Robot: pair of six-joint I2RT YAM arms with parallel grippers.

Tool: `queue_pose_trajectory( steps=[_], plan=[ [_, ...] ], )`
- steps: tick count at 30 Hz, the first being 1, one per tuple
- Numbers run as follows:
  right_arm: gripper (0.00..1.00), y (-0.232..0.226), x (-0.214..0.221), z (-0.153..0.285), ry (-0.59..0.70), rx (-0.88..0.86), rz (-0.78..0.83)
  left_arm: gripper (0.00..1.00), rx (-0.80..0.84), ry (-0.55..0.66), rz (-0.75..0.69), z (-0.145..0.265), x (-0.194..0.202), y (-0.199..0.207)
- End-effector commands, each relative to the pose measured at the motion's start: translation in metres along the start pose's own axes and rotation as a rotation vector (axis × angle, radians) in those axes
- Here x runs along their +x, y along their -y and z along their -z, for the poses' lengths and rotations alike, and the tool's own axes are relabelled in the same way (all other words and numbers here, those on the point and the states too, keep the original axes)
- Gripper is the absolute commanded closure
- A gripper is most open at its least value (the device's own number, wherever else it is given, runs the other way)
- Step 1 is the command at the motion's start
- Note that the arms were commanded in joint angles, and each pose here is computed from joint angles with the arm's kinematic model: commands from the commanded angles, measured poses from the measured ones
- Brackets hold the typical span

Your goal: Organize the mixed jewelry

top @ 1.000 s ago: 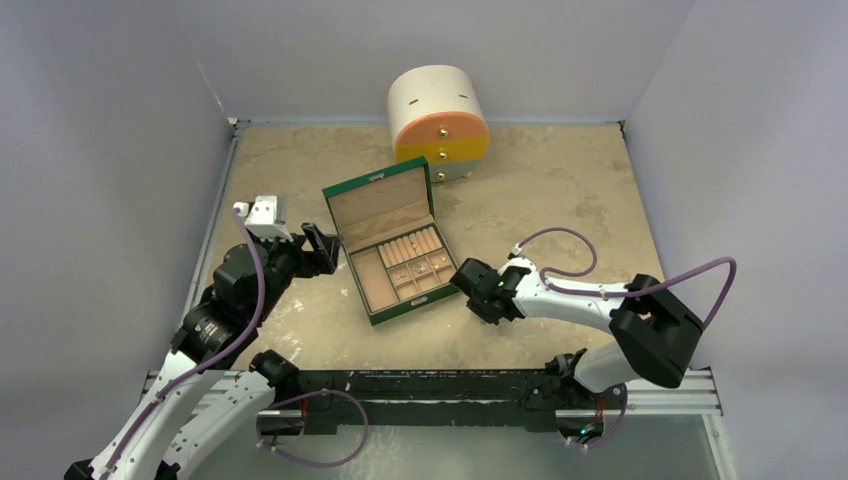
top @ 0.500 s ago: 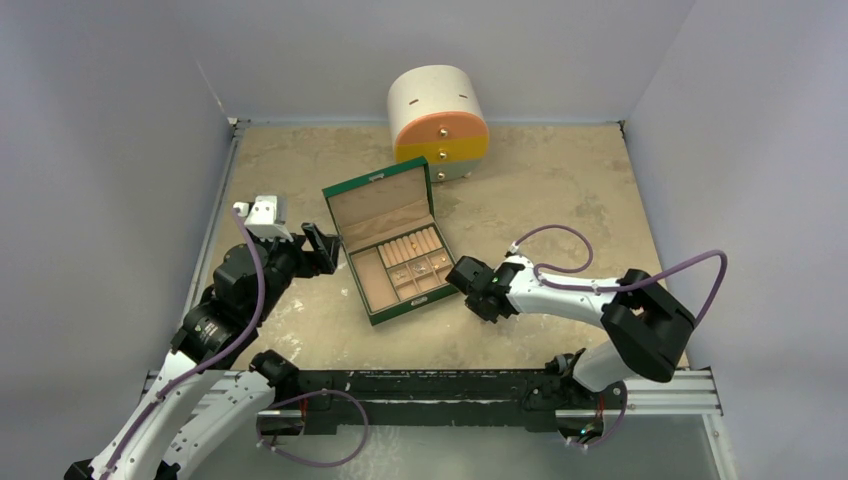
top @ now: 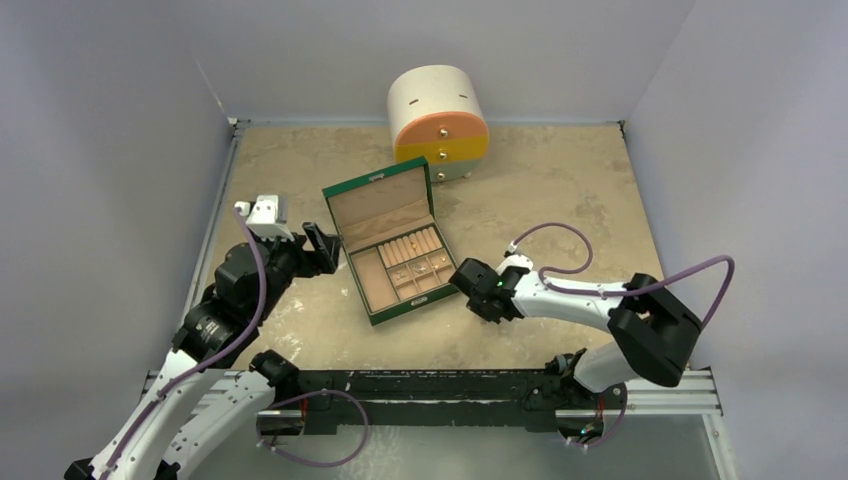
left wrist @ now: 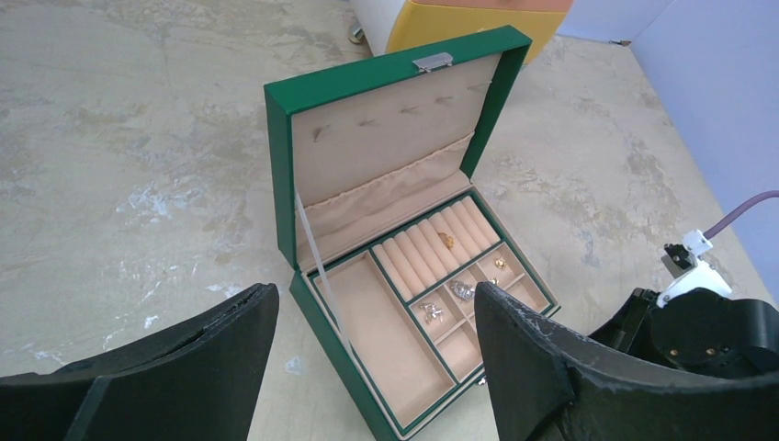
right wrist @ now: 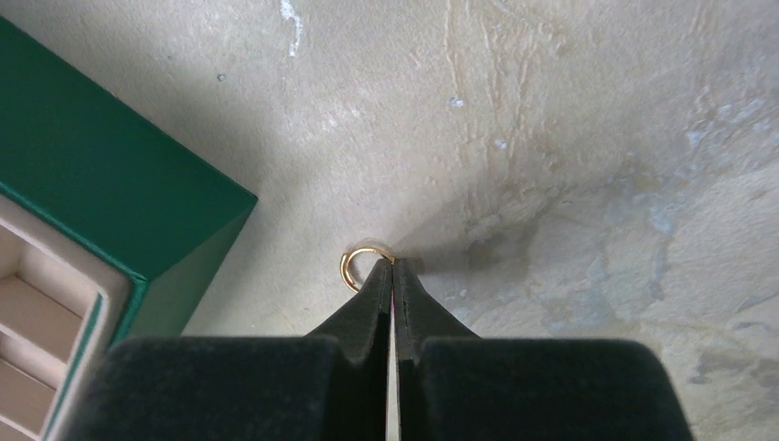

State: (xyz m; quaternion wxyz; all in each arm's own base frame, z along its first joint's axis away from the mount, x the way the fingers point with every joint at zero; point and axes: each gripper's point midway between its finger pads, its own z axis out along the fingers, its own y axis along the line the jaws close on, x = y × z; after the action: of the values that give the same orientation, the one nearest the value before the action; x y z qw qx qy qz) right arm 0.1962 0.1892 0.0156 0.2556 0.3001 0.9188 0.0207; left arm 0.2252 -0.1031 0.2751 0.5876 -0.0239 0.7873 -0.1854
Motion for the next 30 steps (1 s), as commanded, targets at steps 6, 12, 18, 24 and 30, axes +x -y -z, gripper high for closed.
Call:
queue_pose_trajectory(
  steps=[6, 12, 18, 24, 30],
  plan=[
    [1.0, -0.019, -0.024, 0.029, 0.101, -0.295, 0.181, 0.22, 0.045, -0.011, 0.023, -0.007, -0.002, 0.012],
    [1.0, -0.042, -0.047, 0.06, 0.205, -0.458, 0.349, 0.22, 0.126, -0.053, 0.069, -0.012, 0.004, 0.031],
    [1.0, -0.085, -0.071, 0.107, 0.318, -0.641, 0.478, 0.22, 0.272, -0.138, 0.15, -0.016, 0.016, 0.063],
    [1.0, -0.122, -0.078, 0.145, 0.358, -0.795, 0.561, 0.23, 0.388, -0.185, 0.253, -0.015, 0.025, 0.087],
    [1.0, -0.153, -0.077, 0.178, 0.368, -0.945, 0.622, 0.28, 0.49, -0.249, 0.341, -0.02, 0.042, 0.106]
  ],
)
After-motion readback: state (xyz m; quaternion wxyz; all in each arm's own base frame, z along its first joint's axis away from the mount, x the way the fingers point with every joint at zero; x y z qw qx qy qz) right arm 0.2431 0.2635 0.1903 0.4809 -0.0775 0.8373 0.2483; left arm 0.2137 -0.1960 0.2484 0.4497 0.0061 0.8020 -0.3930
